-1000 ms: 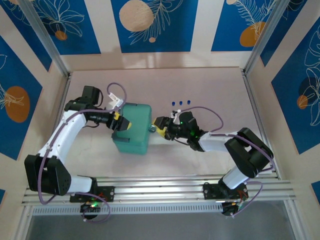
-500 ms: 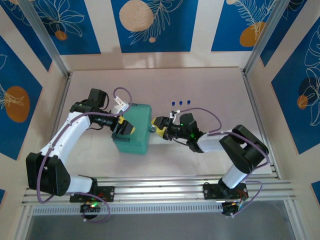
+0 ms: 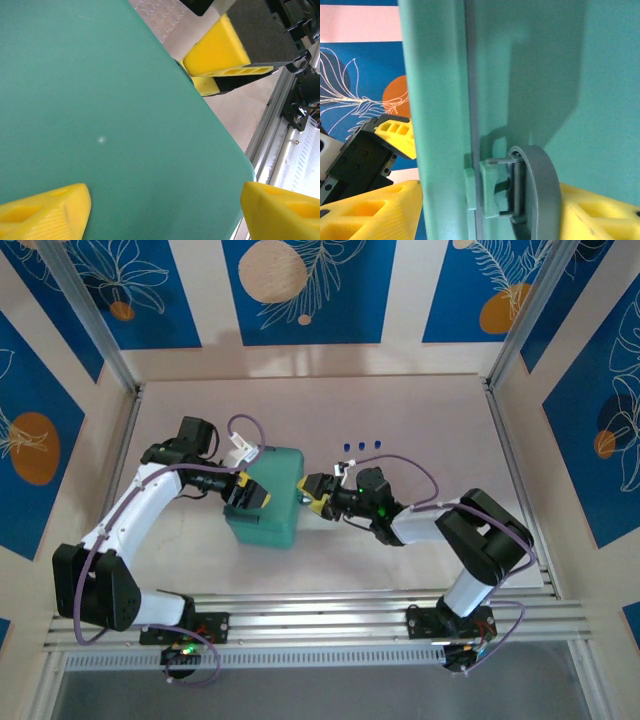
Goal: Organize the chemistry lab equipment
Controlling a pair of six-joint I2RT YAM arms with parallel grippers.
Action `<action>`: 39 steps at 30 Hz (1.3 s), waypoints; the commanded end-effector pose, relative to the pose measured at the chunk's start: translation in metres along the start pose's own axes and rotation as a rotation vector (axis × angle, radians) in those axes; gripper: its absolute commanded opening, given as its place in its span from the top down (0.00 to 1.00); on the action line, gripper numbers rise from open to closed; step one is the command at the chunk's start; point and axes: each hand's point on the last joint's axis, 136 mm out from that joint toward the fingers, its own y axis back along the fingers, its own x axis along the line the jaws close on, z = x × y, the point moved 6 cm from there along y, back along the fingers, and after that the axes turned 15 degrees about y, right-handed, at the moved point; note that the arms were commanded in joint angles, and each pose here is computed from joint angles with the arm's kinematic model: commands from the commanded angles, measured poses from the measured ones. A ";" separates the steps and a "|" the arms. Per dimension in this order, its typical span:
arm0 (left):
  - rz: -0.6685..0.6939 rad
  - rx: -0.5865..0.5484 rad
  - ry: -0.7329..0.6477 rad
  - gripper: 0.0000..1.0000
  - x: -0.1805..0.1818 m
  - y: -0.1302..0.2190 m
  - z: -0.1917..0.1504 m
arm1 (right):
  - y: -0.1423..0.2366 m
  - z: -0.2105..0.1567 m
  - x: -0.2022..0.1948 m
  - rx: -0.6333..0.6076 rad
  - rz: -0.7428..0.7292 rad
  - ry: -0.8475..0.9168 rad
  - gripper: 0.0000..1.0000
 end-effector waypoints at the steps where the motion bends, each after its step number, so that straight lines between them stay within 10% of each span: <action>1: 0.055 0.091 0.045 0.19 0.017 -0.018 -0.013 | 0.002 0.004 0.023 -0.009 0.047 0.066 0.36; 39: 0.056 0.108 0.023 0.19 0.012 -0.021 -0.015 | 0.007 0.007 0.057 -0.012 0.078 0.146 0.35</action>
